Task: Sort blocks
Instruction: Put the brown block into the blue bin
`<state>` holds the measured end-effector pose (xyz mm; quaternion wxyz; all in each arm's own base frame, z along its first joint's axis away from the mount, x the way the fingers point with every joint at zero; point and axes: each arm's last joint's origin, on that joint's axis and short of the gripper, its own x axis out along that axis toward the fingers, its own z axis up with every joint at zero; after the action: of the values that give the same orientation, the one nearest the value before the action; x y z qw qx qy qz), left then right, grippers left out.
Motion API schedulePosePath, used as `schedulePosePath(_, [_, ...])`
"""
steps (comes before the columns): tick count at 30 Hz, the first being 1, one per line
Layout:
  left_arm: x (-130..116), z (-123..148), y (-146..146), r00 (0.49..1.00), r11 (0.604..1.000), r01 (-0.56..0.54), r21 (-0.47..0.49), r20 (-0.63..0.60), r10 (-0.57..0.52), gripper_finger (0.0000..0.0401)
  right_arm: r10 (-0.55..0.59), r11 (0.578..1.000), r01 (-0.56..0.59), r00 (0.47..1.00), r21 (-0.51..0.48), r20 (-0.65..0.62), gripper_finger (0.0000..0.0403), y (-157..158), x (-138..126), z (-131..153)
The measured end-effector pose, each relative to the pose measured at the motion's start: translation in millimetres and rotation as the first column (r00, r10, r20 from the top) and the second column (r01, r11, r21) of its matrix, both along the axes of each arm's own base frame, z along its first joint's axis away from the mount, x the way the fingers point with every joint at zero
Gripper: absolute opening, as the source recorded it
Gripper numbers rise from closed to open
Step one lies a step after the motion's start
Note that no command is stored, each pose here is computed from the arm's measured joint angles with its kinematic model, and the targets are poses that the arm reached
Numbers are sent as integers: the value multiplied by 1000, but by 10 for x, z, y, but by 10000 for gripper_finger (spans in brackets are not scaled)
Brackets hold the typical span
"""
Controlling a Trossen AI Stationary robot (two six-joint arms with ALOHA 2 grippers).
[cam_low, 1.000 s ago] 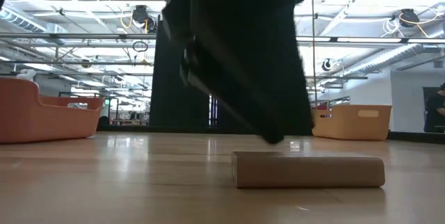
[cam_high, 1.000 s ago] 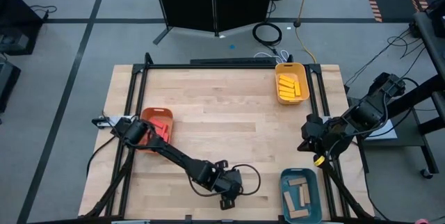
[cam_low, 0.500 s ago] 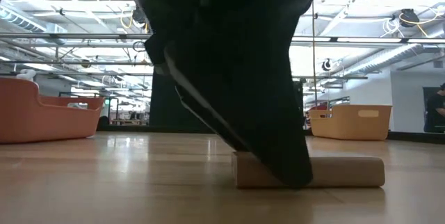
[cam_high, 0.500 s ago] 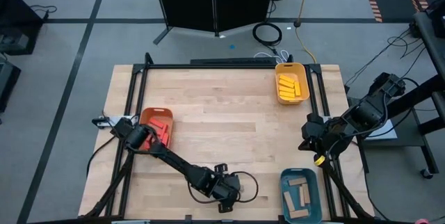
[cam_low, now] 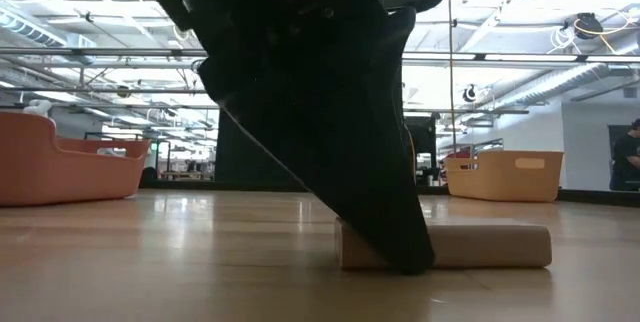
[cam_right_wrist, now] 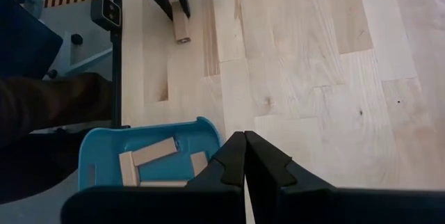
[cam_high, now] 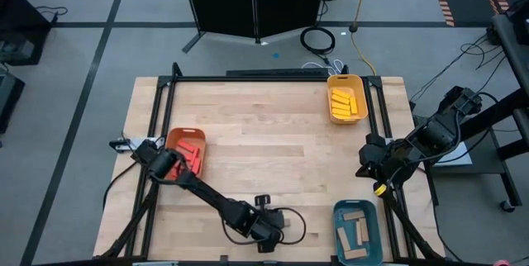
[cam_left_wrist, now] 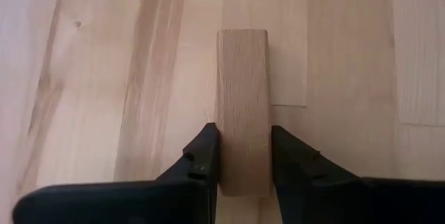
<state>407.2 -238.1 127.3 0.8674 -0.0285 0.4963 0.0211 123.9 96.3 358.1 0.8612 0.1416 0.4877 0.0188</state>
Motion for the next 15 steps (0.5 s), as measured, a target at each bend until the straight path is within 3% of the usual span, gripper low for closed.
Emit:
schedulePosePath(6, [140, 176, 173, 993, 989, 112, 99, 21, -114, 86, 0, 1000, 0, 1000, -1, -1, 0, -1, 0, -1])
schedulePosePath(15, [557, 616, 645, 961, 965, 126, 228, 212, -175, 89, -2, 1000, 2, 1000, 0, -1, 0, -2, 0, -1])
